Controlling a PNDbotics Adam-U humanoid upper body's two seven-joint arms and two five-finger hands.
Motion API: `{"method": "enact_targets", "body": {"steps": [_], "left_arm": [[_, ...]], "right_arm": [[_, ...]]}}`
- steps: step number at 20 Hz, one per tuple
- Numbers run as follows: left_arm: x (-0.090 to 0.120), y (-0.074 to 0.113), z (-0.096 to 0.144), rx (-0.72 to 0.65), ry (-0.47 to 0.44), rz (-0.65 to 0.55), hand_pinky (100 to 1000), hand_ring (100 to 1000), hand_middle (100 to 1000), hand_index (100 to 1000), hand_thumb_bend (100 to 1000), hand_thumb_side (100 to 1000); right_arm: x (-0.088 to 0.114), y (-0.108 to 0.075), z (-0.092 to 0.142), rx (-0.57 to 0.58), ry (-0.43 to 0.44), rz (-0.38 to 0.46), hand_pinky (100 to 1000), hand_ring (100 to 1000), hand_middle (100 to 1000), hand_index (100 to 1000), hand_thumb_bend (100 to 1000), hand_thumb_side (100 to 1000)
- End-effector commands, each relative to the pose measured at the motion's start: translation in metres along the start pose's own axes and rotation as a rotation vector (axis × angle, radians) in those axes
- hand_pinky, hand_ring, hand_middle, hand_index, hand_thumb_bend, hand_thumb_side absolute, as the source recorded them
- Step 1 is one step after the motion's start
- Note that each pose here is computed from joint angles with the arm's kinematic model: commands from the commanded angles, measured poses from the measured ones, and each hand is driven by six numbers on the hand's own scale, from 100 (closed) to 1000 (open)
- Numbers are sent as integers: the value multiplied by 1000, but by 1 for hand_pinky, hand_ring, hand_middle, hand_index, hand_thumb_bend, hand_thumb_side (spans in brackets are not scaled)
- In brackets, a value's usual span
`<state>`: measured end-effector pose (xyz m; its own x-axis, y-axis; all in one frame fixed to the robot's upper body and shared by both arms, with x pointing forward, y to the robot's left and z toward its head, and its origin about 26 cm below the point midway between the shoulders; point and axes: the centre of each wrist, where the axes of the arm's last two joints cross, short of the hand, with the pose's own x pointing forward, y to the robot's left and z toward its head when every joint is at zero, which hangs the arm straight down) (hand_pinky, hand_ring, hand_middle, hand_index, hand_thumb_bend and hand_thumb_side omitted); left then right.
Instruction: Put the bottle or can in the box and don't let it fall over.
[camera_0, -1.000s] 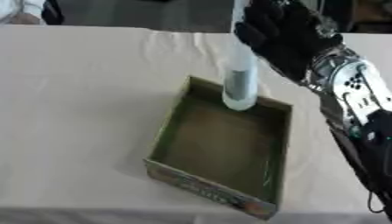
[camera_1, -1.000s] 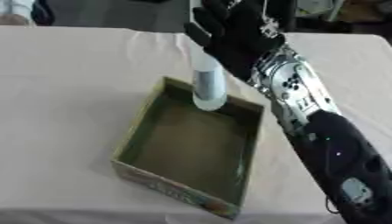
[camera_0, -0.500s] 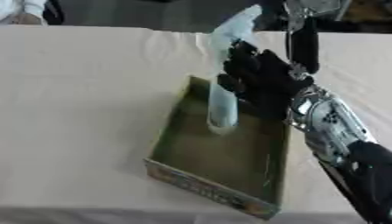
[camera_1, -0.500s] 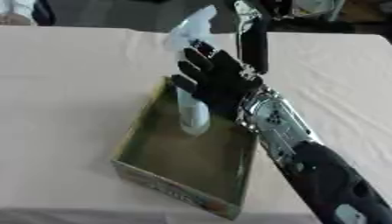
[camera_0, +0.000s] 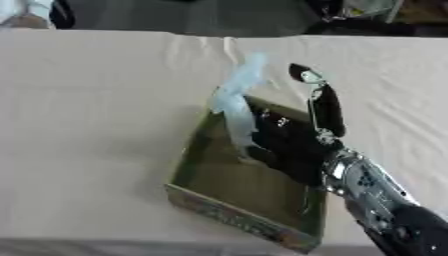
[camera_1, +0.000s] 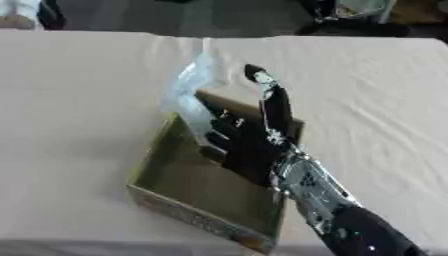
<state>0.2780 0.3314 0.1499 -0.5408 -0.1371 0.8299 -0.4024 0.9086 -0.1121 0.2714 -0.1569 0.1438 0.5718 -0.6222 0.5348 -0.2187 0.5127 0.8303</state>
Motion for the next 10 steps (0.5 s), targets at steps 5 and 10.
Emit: {"method": "enact_targets", "body": {"steps": [5,10], "left_arm": [[7,-2,-5,-19,-31,3,924,924,803,819,556,714],[6,-2,-4,-17,-27,3,925,925,803,819,556,715]], "right_arm": [[-4,-7,9,-75,23,-9,100,100,100,980,354,1000],[2,-15,14,-125,-64,-14,100,100,100,979,349,1000]]}}
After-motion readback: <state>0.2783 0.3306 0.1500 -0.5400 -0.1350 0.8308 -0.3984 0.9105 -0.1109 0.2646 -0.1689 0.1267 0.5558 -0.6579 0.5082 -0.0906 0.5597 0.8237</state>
